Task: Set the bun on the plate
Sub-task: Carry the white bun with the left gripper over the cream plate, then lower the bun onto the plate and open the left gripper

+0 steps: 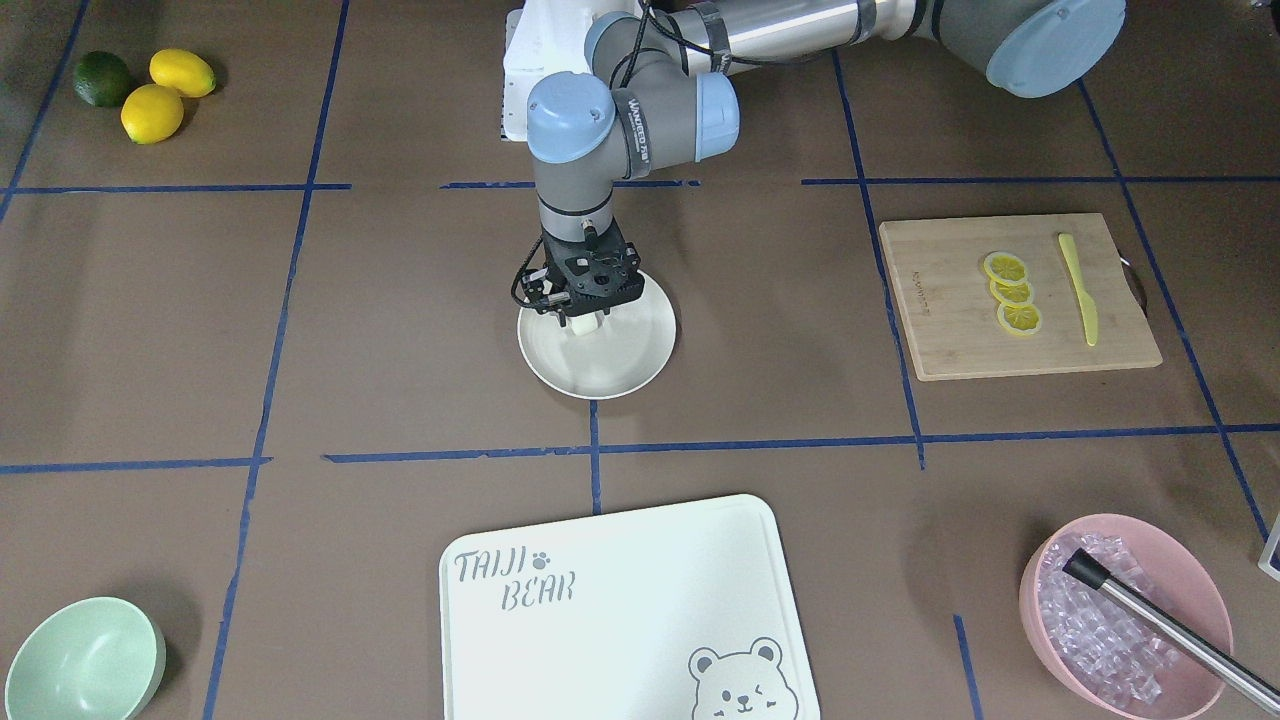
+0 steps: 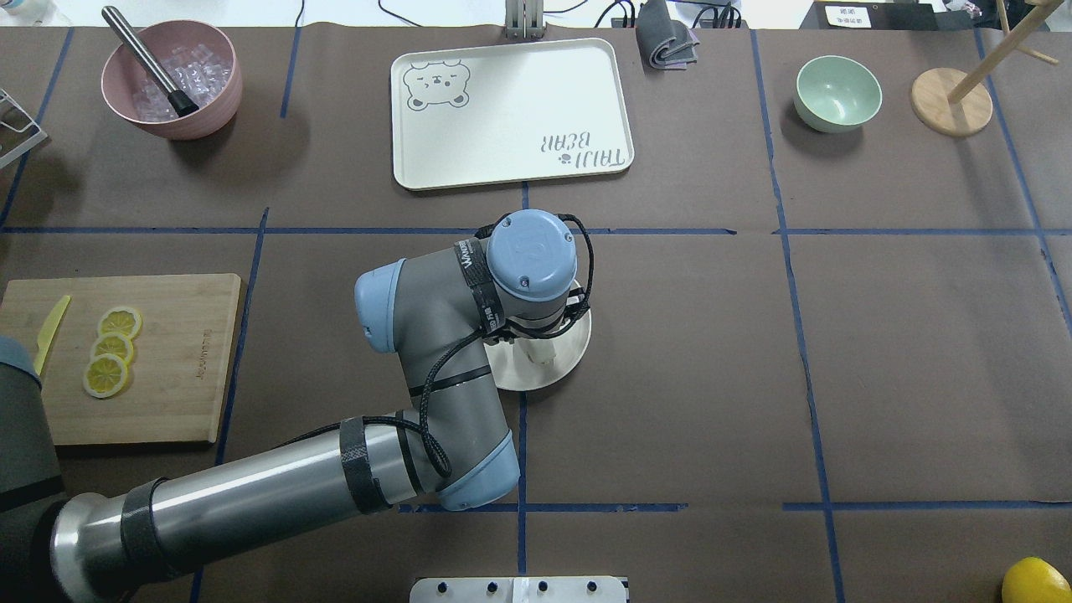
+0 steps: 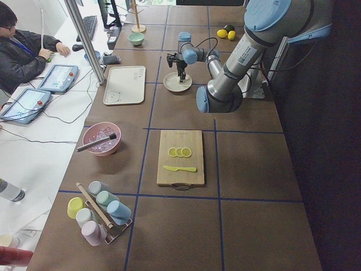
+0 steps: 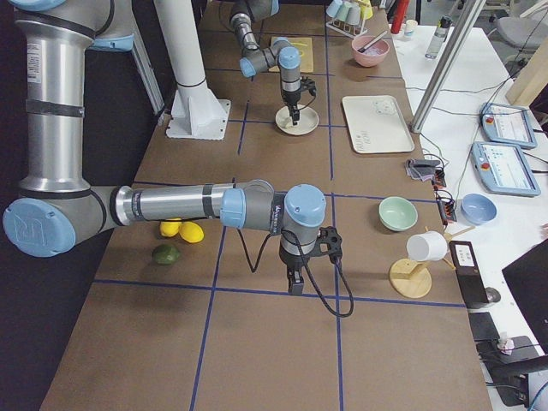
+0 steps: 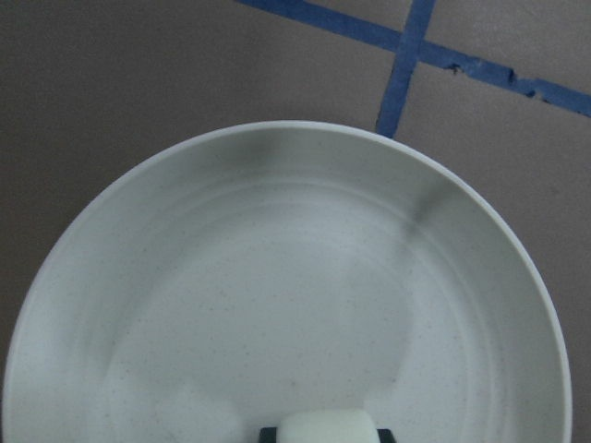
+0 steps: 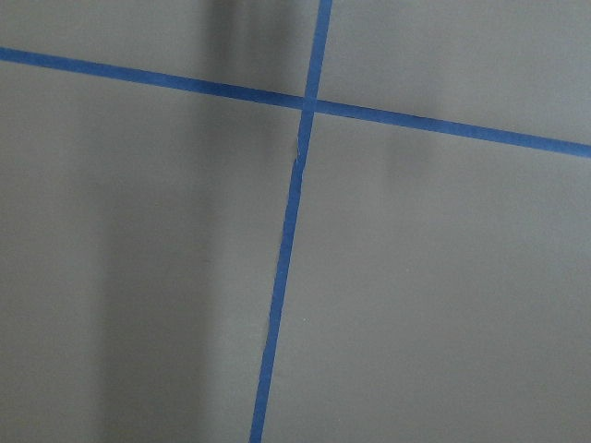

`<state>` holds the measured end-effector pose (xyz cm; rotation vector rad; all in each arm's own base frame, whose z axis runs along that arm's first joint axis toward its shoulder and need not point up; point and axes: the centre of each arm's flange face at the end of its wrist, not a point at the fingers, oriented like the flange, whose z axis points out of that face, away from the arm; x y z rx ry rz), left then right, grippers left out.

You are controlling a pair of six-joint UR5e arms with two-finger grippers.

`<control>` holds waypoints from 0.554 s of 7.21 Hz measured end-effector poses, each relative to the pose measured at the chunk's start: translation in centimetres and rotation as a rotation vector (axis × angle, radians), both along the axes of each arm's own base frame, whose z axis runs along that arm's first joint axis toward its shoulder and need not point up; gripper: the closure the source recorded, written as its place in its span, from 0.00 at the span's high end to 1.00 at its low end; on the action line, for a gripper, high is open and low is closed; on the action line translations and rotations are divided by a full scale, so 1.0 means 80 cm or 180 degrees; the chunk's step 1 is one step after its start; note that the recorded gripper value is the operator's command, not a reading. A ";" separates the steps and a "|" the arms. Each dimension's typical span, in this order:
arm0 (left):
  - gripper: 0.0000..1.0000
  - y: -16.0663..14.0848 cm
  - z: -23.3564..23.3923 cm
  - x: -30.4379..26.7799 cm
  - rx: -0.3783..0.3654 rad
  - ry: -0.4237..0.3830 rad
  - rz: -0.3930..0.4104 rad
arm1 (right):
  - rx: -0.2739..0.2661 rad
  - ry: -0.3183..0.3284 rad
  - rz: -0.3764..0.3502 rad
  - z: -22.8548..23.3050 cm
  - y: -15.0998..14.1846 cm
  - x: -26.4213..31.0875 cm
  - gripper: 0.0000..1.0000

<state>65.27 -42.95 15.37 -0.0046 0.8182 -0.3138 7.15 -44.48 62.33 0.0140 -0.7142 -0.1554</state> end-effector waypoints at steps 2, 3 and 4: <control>1.00 -0.004 -0.004 -0.022 0.0125 0.0012 0.0152 | 0.0001 0.0000 0.0000 0.000 -0.001 0.000 1.00; 1.00 -0.007 0.011 -0.061 0.0198 0.0027 0.0366 | -0.0001 0.0000 0.0000 0.000 -0.001 0.000 1.00; 1.00 -0.011 0.038 -0.118 0.0280 0.0053 0.0596 | -0.0003 0.0000 0.0000 0.001 -0.001 0.000 1.00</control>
